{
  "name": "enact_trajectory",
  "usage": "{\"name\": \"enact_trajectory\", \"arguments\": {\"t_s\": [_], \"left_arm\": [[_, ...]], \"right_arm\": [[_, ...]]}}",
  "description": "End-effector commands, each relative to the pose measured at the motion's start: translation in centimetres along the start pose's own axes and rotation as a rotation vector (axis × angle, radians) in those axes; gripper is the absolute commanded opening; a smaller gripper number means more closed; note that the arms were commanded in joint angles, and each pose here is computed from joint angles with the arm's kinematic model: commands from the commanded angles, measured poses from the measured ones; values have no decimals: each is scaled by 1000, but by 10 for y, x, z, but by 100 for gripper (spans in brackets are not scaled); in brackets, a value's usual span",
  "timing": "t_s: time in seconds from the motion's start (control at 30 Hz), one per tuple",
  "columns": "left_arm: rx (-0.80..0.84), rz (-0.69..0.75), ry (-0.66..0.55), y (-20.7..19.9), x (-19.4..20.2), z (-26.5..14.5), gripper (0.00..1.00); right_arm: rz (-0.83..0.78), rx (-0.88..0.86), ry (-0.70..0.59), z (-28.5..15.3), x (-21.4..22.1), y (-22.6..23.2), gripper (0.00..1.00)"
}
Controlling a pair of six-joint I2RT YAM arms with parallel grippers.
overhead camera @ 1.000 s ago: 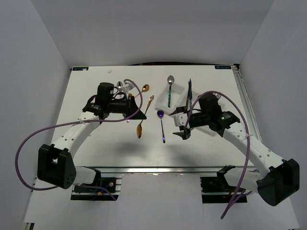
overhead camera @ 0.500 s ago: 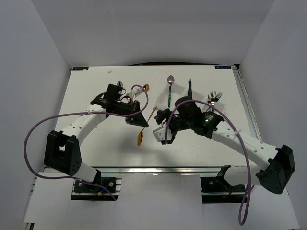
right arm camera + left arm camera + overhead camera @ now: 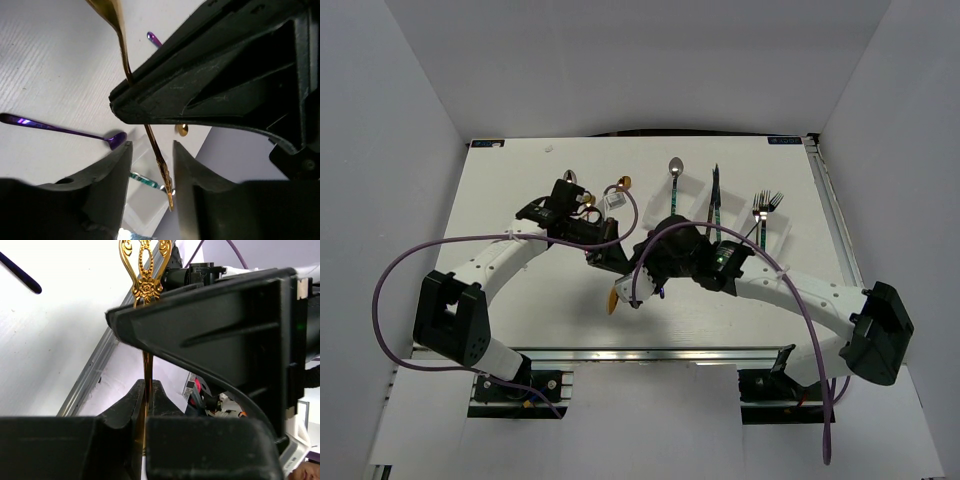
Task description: Sort the eating utensils into containers
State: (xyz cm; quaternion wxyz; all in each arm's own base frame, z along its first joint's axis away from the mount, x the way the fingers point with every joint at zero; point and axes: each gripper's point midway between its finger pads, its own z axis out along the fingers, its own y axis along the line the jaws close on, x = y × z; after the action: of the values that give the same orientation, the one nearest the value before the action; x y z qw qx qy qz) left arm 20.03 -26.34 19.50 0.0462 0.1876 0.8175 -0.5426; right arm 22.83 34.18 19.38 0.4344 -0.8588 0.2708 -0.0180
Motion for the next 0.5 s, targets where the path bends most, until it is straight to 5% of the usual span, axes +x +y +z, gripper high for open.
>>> {"name": "enact_trajectory", "arguments": {"t_s": [0.0,0.2,0.47], "left_arm": [[48,43,14,-13,2,-3,0],[27,33,24,-4,1,1,3],[-35,65,-19,-4,-16,-3,41]], "right_arm": [[-46,70,39,-2,2,-23,42],[-36,39,4,-1,-4,-16,20],[-46,5,-21,1,-7,-4,0]]}}
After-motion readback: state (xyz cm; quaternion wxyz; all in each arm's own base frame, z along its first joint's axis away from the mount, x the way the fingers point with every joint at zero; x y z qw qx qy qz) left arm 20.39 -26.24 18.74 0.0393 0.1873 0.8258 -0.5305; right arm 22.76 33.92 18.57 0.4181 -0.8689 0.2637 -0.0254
